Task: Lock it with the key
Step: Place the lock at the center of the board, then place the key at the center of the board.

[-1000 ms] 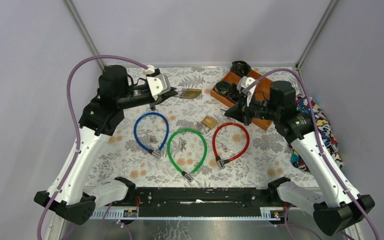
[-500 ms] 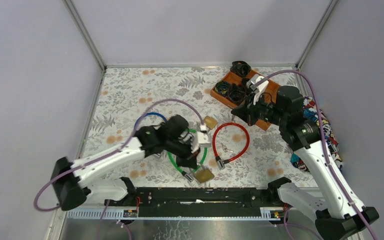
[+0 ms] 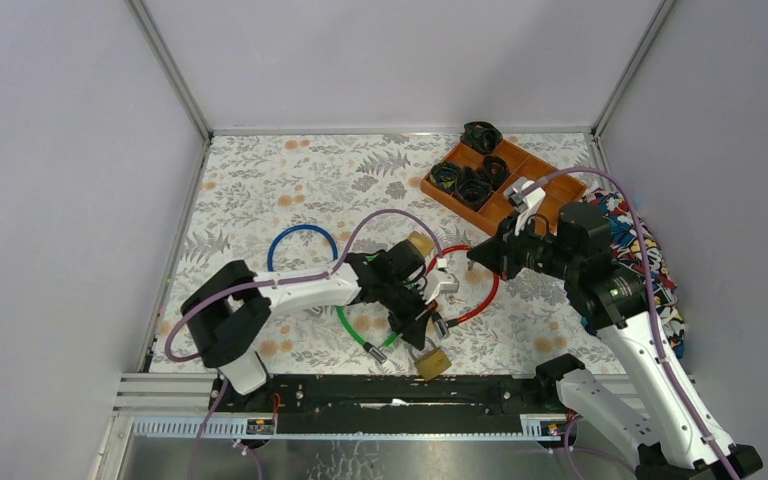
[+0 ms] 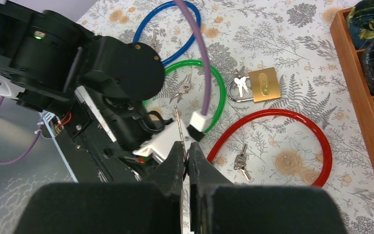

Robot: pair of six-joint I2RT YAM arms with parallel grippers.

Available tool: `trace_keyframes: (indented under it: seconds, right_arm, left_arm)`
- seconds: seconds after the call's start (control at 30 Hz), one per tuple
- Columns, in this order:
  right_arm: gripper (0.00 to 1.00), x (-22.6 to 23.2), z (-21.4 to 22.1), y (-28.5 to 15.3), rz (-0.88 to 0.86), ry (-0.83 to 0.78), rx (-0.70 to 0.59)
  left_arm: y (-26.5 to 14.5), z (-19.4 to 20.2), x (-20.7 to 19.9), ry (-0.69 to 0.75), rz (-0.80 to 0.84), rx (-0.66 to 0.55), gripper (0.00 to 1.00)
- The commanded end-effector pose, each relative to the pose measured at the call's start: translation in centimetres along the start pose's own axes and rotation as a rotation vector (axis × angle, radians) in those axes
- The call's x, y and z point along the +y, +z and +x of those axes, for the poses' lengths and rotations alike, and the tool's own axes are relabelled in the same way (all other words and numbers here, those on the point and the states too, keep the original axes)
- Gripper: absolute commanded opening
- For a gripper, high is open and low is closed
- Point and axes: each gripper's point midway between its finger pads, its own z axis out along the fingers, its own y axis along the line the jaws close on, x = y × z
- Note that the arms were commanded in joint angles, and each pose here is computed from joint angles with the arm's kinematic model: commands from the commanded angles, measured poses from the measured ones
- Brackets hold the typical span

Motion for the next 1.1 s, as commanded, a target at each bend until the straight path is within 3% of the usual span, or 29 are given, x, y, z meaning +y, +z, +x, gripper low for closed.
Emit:
trace_keyframes:
  seconds: [0.0, 0.1, 0.17, 0.23, 0.27, 0.3, 0.5, 0.6, 0.7, 0.87, 1.07]
  right_arm:
    - [0.00, 1.1, -0.5, -0.7, -0.038, 0.009, -0.028]
    - [0.00, 1.2, -0.4, -0.8, -0.037, 0.007, -0.025]
    - [0.00, 1.0, -0.2, -0.7, -0.032, 0.011, -0.017]
    - [0.00, 0.8, 0.2, -0.5, -0.027, 0.022, -0.002]
    - [0.00, 0.6, 0.4, -0.4, -0.021, 0.033, 0.008]
    - [0.00, 0.5, 0.8, -0.2, -0.017, 0.045, 0.021]
    - [0.00, 0.1, 3.4, 0.8, -0.006, 0.185, 0.085]
    - [0.00, 1.1, 6.4, 2.6, -0.046, 0.313, 0.125]
    - [0.00, 4.1, 10.6, 5.2, -0.065, 0.309, 0.198]
    - [0.00, 6.0, 17.2, 9.3, -0.016, 0.224, 0.332]
    - [0.00, 5.0, 19.0, 11.5, 0.032, 0.174, 0.389]
  left_arm:
    - [0.3, -4.8, -1.3, 0.046, 0.077, -0.113, 0.00]
    - [0.4, -4.9, -0.4, 0.063, 0.036, -0.107, 0.03]
    - [0.3, -4.4, 0.0, 0.072, 0.010, -0.099, 0.42]
    - [0.0, -4.1, 0.4, 0.084, -0.021, -0.098, 0.68]
    - [-0.2, -4.1, 0.7, 0.092, -0.043, -0.101, 0.86]
    - [-0.6, -4.2, 0.7, 0.106, -0.053, -0.110, 0.97]
    - [-5.7, -6.6, 1.5, 0.189, -0.166, -0.229, 0.99]
    - [-12.8, -9.8, 2.6, 0.216, -0.302, -0.465, 0.99]
    - [-21.5, -11.3, 6.0, 0.105, -0.543, -0.744, 0.98]
    - [-30.8, -5.9, 11.3, -0.075, -0.958, -0.954, 0.98]
    - [-32.7, -0.3, 11.4, -0.140, -1.069, -1.029, 0.99]
